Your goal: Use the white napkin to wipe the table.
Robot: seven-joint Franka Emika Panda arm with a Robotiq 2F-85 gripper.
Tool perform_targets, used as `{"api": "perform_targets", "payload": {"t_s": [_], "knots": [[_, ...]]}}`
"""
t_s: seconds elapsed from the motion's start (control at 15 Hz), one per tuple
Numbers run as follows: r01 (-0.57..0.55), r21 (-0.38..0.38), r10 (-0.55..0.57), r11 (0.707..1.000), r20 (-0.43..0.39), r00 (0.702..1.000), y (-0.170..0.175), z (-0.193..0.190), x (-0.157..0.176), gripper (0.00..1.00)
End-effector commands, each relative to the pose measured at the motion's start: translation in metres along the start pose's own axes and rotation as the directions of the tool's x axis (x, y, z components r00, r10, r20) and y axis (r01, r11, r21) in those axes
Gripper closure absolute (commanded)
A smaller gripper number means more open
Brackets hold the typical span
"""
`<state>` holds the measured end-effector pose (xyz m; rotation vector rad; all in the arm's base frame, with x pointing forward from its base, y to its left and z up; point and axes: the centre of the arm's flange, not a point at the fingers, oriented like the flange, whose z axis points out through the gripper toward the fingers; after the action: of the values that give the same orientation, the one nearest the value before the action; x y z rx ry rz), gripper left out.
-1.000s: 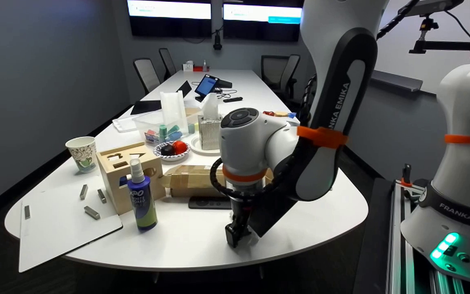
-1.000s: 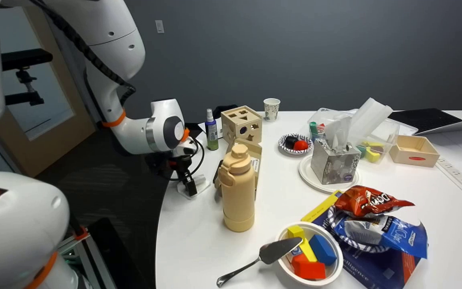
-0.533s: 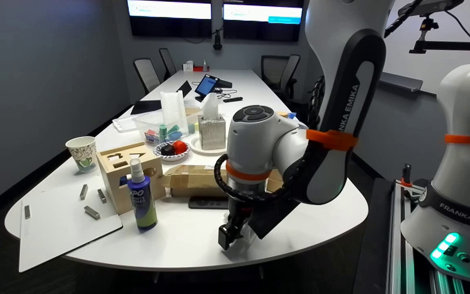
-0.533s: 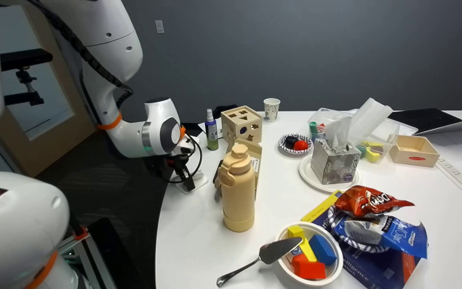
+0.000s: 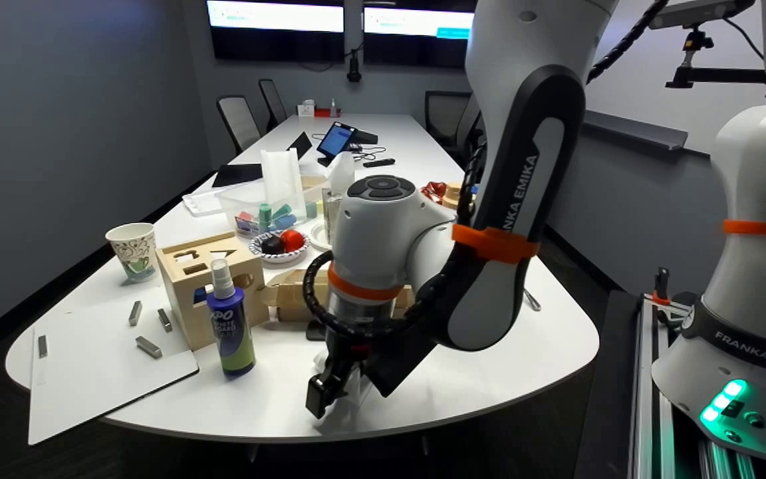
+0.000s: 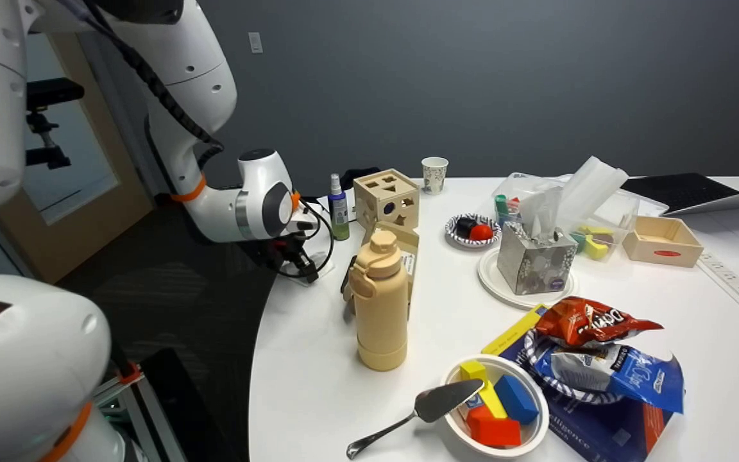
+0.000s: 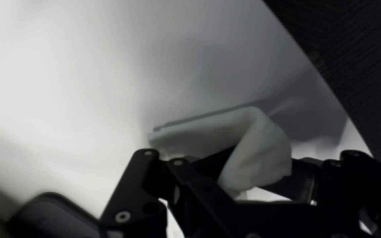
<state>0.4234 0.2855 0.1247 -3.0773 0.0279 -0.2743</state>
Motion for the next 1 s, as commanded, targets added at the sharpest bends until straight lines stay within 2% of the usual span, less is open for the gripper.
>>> {"api": "perform_targets", "payload": {"t_s": [0.0,0.33,0.53,0.73,0.93], "knots": [[0.086,0.041,-0.087,0.995,0.014,0.996,-0.036,0.025,0.028,1.00],[0.163,0.083,-0.166,0.983,0.039,0.985,-0.064,0.021,0.029,1.00],[0.143,0.008,-0.143,0.990,0.075,0.987,-0.054,0.011,0.022,1.00],[0.081,-0.103,-0.071,0.991,0.096,0.993,-0.030,0.002,0.013,1.00],[-0.004,-0.169,0.023,0.986,0.113,0.993,0.002,-0.008,-0.003,1.00]]}}
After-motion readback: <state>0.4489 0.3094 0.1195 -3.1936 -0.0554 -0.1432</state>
